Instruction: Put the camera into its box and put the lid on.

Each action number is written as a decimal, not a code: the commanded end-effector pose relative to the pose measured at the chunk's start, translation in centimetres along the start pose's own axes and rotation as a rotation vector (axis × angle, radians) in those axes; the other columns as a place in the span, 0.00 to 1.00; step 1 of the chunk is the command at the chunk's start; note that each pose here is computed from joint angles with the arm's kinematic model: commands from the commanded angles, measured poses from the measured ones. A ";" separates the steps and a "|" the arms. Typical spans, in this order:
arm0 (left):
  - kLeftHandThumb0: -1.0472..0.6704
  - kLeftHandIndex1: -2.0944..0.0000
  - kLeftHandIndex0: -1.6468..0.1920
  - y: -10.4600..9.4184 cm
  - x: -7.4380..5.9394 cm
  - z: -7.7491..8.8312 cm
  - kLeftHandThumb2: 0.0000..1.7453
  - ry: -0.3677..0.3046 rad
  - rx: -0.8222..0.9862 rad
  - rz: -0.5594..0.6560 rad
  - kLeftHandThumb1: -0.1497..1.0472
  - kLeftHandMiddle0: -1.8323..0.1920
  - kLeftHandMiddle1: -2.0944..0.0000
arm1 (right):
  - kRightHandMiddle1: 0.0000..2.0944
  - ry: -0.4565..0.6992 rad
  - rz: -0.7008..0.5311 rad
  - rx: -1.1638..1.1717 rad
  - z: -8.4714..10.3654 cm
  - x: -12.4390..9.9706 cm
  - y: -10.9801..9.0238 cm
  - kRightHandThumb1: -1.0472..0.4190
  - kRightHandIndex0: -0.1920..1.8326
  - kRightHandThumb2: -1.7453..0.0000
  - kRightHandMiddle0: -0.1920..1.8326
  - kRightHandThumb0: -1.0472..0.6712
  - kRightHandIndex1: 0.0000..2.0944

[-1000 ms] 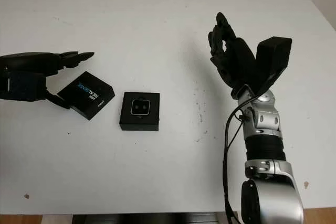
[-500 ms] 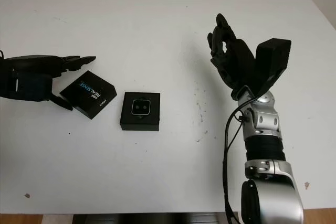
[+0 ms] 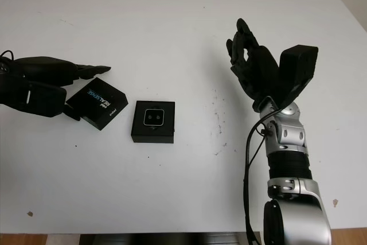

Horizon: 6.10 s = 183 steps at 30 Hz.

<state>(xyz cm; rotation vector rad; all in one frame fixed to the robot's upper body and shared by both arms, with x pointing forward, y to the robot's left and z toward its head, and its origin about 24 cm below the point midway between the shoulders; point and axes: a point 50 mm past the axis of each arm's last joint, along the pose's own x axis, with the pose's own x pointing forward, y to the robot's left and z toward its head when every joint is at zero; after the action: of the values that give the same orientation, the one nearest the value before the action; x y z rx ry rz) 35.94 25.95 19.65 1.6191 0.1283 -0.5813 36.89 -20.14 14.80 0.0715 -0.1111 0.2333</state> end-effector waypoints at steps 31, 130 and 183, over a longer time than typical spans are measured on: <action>0.44 0.92 0.71 -1.3 -0.3 1.5 0.03 -0.218 -0.241 -0.011 0.87 1.00 0.41 | 0.03 0.037 0.011 0.007 -0.5 -0.7 -0.2 0.00 0.09 0.58 0.07 0.27 0.03; 0.37 0.13 0.78 -1.2 -3.4 6.6 0.12 -0.251 -0.845 0.106 1.00 0.84 0.97 | 0.00 -0.112 0.128 -0.039 0.5 -0.6 4.2 0.00 0.00 0.57 0.00 0.21 0.00; 0.39 0.17 0.81 -4.6 -2.9 8.4 0.13 -0.209 -0.905 0.102 1.00 0.84 0.98 | 0.00 -0.088 0.089 -0.060 0.2 -0.6 4.2 0.00 0.00 0.59 0.00 0.19 0.00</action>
<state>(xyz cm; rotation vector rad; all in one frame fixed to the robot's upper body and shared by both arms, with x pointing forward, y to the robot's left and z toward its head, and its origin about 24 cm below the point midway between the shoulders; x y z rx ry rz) 29.38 19.21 16.89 0.6519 0.1178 -0.5006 35.39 -16.28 14.99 0.0189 -0.1995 0.3154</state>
